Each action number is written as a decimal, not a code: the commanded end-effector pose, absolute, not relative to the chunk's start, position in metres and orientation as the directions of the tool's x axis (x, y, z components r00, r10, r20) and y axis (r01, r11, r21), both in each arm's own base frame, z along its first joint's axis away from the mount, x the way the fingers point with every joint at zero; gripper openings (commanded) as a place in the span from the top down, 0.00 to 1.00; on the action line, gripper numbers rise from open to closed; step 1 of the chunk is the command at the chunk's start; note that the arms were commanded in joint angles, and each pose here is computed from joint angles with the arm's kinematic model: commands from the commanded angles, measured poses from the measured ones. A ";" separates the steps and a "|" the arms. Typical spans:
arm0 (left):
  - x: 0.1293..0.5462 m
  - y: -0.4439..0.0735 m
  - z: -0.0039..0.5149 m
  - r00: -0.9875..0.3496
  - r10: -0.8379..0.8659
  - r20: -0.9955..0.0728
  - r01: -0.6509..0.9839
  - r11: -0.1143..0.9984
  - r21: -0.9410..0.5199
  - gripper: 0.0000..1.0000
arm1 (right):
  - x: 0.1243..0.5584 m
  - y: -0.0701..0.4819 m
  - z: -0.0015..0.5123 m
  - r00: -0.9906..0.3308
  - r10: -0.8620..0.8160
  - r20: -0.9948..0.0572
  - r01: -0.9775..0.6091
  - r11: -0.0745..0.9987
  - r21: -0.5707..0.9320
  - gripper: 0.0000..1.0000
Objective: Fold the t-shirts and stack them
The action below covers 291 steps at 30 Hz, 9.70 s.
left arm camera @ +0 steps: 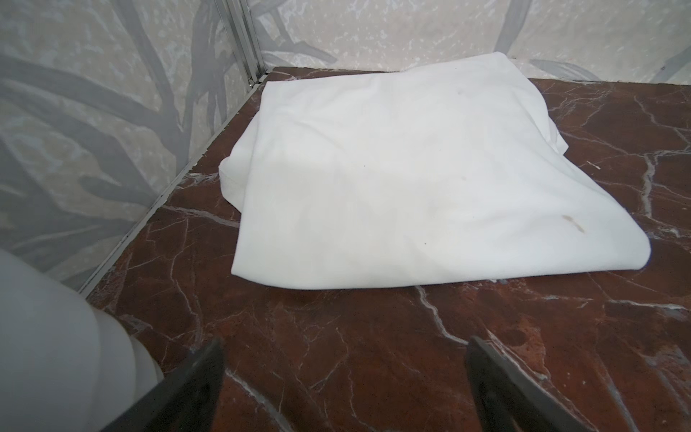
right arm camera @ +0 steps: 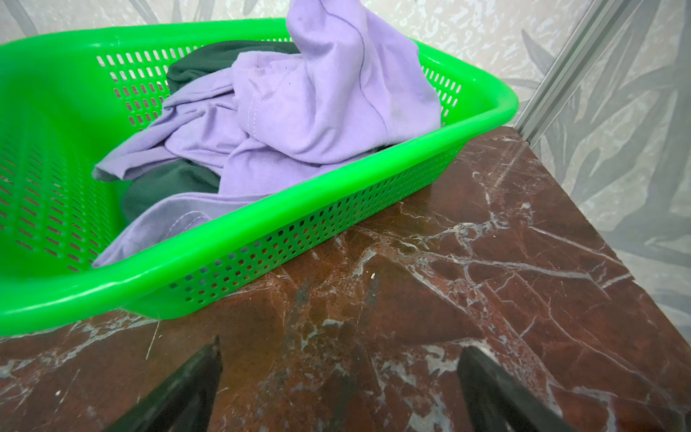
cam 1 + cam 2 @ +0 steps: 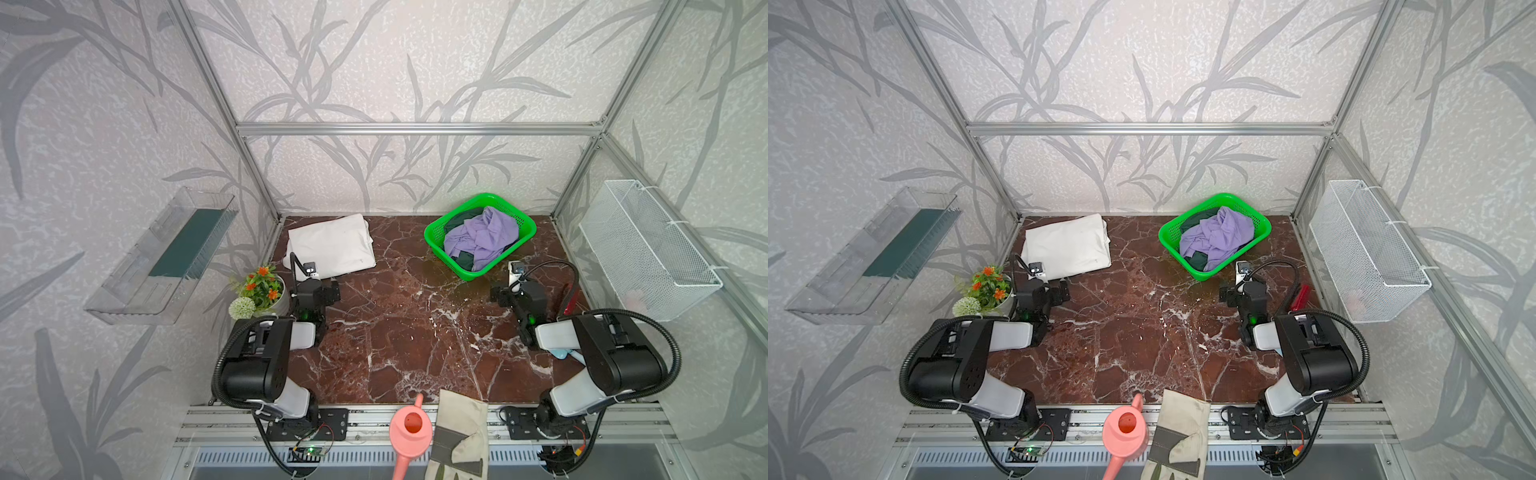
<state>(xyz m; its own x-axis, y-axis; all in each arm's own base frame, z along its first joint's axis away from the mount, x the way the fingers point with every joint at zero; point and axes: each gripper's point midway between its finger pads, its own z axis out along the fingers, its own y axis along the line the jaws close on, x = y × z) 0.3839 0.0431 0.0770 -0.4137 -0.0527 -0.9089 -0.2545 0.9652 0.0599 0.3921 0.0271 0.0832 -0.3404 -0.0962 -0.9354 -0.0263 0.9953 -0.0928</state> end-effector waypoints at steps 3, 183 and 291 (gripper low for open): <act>0.392 0.044 0.092 -0.374 -0.059 -0.925 -0.257 0.966 0.042 0.01 | 0.398 0.029 0.094 -0.305 -0.099 -0.947 -0.031 0.995 -0.094 0.01; 0.333 -0.253 0.239 -0.637 0.125 -0.760 0.610 0.685 -0.398 0.01 | 0.605 -0.106 0.142 -0.709 0.211 -0.673 0.442 0.877 -0.190 0.93; 0.236 -0.141 0.226 -0.677 -0.112 -0.728 0.267 0.884 -0.384 0.01 | 0.357 0.296 0.257 -0.665 0.172 -0.727 -0.371 0.768 0.522 1.00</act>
<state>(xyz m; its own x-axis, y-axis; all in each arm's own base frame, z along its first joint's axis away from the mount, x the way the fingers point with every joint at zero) 0.2496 -0.1488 0.2534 -0.5889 -0.0656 -0.8056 0.3571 0.8730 -0.3321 0.3691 0.2598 0.2416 -0.6839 0.1500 -0.7140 -0.3037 0.8313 0.4656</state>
